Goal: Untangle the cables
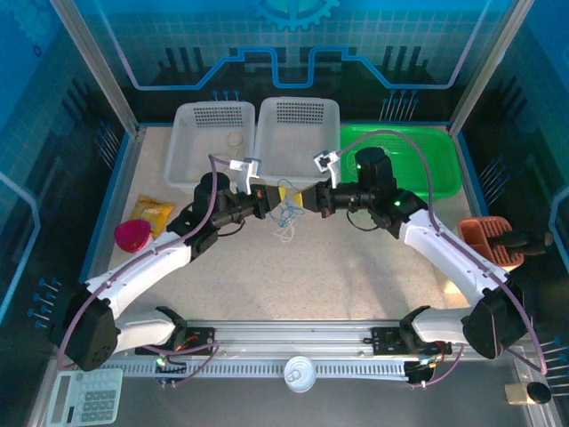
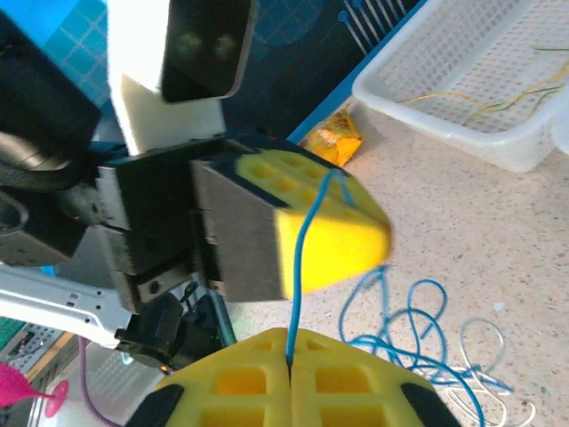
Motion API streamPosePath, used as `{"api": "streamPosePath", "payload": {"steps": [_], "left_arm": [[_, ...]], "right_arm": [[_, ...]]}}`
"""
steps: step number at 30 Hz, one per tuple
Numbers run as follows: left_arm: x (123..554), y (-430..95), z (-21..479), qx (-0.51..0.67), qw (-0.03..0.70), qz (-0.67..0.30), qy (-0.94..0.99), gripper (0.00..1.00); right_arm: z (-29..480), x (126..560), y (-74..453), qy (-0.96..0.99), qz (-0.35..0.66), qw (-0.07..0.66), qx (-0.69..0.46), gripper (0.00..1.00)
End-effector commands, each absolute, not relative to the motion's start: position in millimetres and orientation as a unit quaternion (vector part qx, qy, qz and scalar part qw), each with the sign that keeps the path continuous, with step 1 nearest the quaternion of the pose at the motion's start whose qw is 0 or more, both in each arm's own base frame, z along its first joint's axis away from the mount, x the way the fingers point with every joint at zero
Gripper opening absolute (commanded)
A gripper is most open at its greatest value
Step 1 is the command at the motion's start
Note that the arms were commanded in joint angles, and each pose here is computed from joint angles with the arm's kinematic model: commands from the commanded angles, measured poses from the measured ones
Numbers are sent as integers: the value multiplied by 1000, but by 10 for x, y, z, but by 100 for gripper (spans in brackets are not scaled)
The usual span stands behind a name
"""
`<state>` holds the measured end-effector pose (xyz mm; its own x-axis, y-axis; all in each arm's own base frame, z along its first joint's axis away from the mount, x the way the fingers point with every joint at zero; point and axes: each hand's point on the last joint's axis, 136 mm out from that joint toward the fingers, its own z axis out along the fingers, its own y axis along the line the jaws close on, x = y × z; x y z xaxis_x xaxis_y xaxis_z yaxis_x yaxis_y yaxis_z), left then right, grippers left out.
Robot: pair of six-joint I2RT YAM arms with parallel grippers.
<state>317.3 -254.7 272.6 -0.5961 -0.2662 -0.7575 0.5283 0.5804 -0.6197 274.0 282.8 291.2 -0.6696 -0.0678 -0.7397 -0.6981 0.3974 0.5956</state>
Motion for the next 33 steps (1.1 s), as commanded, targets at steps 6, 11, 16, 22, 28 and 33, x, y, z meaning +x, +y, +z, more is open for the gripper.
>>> {"api": "streamPosePath", "payload": {"steps": [6, 11, 16, 22, 28, 33], "left_arm": [[3129, -2407, 3179, 70, 500, -454, 734, 0], [3125, -2408, 3315, 64, 499, -461, 731, 0], [3122, -2404, 3385, 55, 497, -464, 732, 0], [3114, -2433, 3419, 53, 493, -472, 729, 0], [3105, -2477, 3483, 56, 490, -481, 725, 0], [3078, -2522, 3516, 57, 486, -489, 723, 0]], "right_arm": [[2732, 2792, 2680, 781, 468, 341, -234, 71], [2331, 2779, 2616, 791, 445, 353, -227, 80], [2122, 2672, 2658, 789, 437, 365, -233, 82], [2057, 2617, 2791, 785, 414, 388, -249, 83], [2003, 2760, 2889, 788, 391, 399, -257, 85], [2005, 2886, 3019, 780, 387, 417, -263, 86]]}}
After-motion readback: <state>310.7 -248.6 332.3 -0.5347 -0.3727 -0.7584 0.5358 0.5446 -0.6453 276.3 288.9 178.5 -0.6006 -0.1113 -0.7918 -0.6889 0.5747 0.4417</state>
